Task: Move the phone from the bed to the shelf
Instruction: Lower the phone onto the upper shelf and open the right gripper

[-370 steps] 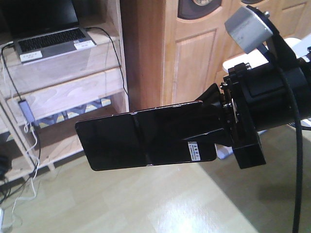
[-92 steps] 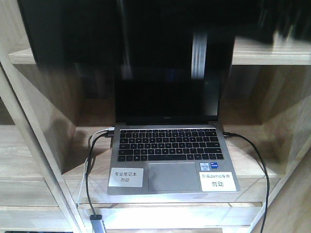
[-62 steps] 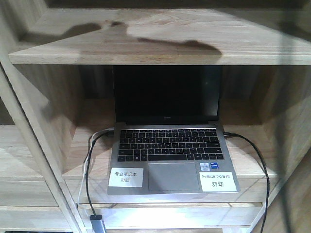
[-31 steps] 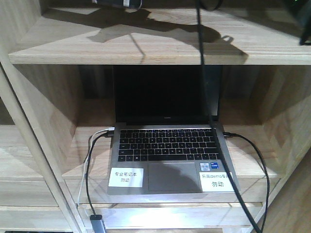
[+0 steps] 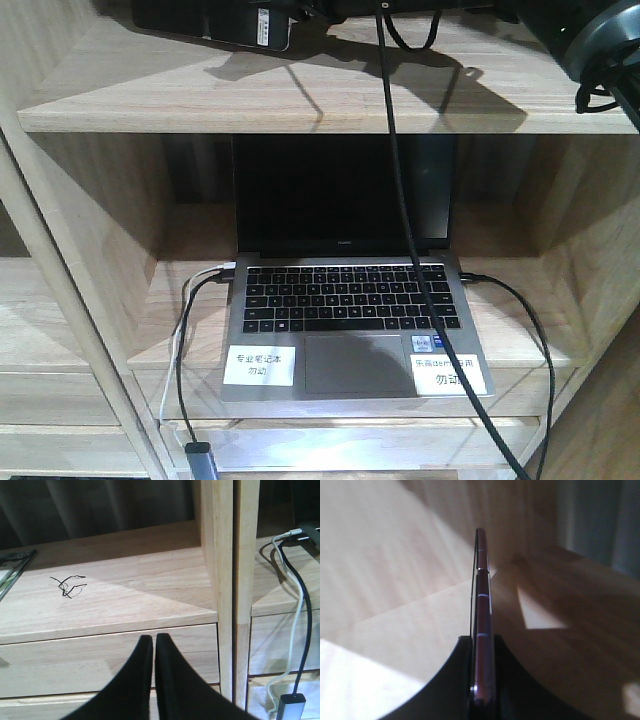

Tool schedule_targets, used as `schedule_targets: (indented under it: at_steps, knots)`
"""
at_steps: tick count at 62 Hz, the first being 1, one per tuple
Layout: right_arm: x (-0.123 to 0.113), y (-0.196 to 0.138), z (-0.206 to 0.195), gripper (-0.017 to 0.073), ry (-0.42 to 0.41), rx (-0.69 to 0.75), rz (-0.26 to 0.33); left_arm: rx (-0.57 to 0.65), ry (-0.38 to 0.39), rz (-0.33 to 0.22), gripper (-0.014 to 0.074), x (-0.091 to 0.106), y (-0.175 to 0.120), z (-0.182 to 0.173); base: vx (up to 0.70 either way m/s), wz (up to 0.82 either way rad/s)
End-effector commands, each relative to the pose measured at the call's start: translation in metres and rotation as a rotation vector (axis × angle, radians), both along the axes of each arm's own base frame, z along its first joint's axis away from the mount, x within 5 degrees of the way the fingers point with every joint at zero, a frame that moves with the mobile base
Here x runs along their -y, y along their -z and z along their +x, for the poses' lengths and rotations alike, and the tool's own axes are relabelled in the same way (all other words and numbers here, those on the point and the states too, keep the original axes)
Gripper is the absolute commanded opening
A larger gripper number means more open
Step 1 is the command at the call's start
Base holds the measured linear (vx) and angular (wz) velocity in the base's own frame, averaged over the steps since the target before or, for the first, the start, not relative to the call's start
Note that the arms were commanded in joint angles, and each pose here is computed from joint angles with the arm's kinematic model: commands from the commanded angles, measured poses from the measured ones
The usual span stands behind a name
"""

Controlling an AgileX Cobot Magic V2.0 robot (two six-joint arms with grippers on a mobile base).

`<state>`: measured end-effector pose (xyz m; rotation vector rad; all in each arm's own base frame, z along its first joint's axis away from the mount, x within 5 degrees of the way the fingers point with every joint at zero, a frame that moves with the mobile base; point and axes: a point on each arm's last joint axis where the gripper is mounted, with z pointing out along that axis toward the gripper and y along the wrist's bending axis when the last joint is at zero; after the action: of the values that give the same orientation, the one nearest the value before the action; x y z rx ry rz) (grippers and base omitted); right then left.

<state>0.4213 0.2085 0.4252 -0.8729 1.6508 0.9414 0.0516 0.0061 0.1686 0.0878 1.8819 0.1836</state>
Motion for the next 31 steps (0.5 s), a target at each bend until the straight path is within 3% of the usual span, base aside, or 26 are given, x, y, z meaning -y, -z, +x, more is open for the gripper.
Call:
schedule_targets:
  at_steps: [1,31]
  knots:
    - [0.0078,-0.0458,-0.0193,0.0,0.036,0.119,0.105,0.076,0.008,0.002,0.0001,0.0007,-0.0052,0.0016,0.0,0.0]
    - [0.0079,-0.0459,-0.019,0.0039,0.039,0.12,0.106,0.076,0.008,0.002,0.0001,0.0007,-0.0052,0.0016,0.0,0.0]
